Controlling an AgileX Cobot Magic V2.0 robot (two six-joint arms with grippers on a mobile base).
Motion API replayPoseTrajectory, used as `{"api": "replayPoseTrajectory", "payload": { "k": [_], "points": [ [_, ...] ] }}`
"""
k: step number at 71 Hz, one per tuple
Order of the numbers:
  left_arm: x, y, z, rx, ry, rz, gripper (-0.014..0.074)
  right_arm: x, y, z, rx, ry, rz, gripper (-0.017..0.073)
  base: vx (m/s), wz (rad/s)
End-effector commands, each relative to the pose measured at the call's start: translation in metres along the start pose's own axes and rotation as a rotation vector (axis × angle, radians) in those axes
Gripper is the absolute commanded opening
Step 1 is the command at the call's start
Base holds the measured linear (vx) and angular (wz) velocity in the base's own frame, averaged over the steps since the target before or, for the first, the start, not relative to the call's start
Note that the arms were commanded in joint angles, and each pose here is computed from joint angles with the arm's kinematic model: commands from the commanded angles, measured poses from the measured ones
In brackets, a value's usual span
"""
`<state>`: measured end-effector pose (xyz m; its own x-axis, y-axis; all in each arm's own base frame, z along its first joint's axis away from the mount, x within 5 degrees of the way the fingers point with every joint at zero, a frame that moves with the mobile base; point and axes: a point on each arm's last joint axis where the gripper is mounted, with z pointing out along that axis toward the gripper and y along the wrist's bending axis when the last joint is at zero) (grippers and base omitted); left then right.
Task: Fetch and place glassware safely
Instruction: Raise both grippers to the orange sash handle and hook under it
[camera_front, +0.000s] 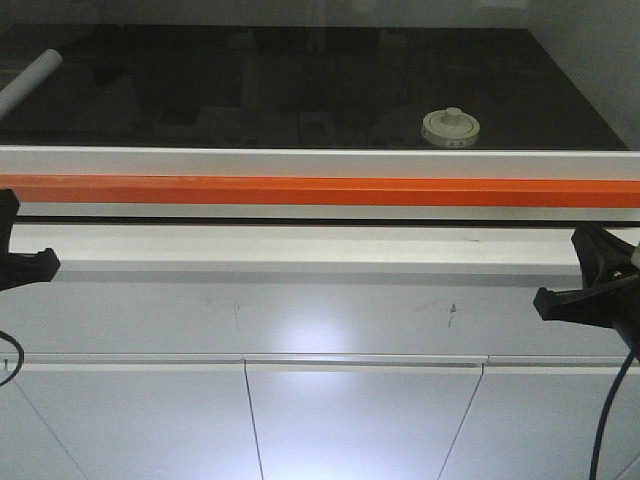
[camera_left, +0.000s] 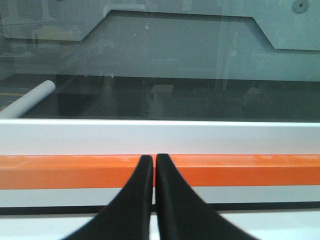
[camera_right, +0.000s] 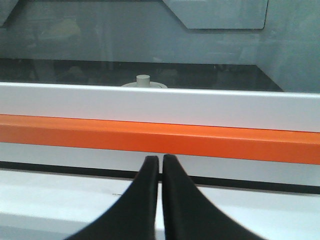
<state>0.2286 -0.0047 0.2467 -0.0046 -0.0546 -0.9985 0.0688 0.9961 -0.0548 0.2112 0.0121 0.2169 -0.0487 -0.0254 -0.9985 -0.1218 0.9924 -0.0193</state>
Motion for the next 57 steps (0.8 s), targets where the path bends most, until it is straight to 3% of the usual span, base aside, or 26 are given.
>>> {"api": "replayPoseTrajectory", "payload": {
  "k": [1, 7, 20, 47, 57],
  "points": [
    [-0.012, 0.0, 0.007, 0.008, -0.134, -0.011, -0.0007, -0.016, -0.002, 0.013, -0.006, -0.126, -0.018, -0.0003, 0.0, 0.0],
    [-0.006, 0.001, 0.013, 0.007, -0.134, -0.017, -0.0007, -0.012, -0.003, 0.024, -0.006, -0.106, -0.02, -0.0003, 0.0, 0.0],
    [0.007, 0.002, 0.022, 0.005, -0.121, -0.026, -0.0007, -0.003, -0.004, 0.046, -0.014, -0.064, -0.092, -0.0003, 0.0, 0.0],
    [0.011, 0.004, 0.025, -0.003, -0.14, -0.034, -0.0007, 0.021, -0.006, 0.067, -0.02, -0.043, -0.073, -0.0003, 0.0, 0.0],
    [0.01, 0.004, 0.025, -0.008, -0.152, 0.006, -0.0007, 0.03, -0.006, 0.072, -0.02, -0.048, -0.063, -0.0003, 0.0, 0.0]
  ]
}}
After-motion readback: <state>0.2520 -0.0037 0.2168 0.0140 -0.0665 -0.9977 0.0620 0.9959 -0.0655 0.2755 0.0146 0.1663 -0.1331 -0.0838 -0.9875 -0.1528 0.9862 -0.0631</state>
